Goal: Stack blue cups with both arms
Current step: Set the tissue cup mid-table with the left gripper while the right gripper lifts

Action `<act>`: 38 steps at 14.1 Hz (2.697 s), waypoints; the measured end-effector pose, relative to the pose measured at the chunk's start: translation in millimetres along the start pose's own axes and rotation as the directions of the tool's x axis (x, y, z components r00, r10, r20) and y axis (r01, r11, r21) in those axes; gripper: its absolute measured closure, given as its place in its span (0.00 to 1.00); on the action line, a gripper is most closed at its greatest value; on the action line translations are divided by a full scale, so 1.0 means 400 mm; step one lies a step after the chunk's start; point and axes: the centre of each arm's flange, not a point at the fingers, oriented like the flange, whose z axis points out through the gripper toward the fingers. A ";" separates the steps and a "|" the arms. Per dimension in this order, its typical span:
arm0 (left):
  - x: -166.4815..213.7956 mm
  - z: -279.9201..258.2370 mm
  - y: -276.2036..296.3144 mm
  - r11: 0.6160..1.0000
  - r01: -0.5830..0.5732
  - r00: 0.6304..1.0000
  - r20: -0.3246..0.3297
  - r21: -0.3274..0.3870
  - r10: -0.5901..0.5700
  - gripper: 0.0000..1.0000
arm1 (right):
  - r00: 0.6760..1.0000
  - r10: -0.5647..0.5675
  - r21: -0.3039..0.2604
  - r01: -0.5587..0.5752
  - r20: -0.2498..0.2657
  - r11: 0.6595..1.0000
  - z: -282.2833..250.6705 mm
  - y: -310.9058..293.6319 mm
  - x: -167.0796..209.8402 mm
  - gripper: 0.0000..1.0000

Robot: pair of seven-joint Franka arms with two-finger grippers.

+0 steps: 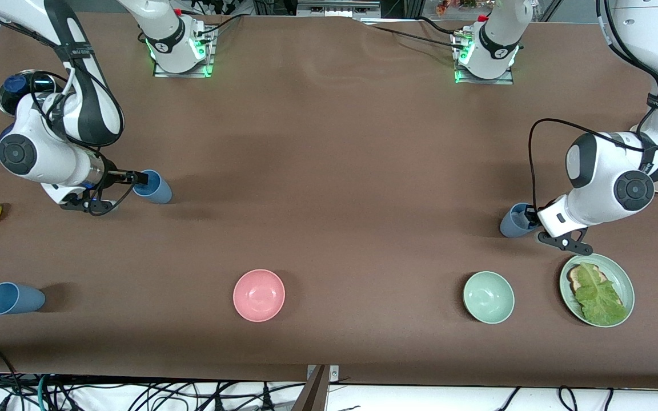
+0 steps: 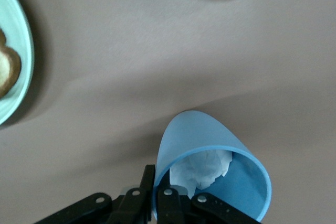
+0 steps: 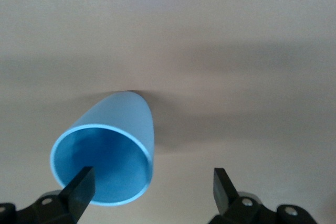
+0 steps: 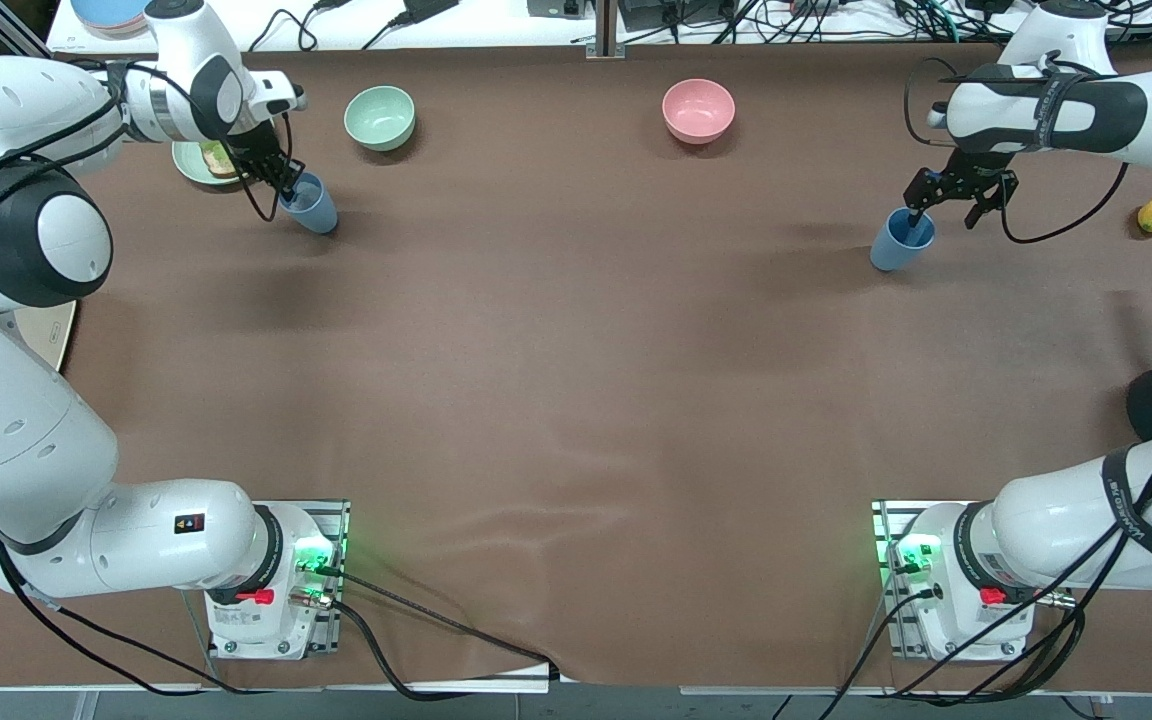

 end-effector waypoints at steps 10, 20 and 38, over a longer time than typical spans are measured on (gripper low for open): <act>0.114 -0.106 0.626 0.967 0.233 0.972 0.053 -0.101 -0.228 0.95 | 0.999 0.016 0.002 -0.016 0.041 1.000 0.077 0.021 0.014 0.22; 0.147 -0.009 0.857 0.944 0.313 0.947 0.104 -0.102 -0.303 0.70 | 1.000 0.004 0.004 -0.004 0.007 1.000 0.031 0.008 0.038 0.94; 0.070 -0.632 0.427 0.972 0.229 0.973 0.039 -0.056 -0.227 0.00 | 0.986 0.115 0.013 -0.115 -0.118 0.993 -0.163 -1.186 -0.112 0.94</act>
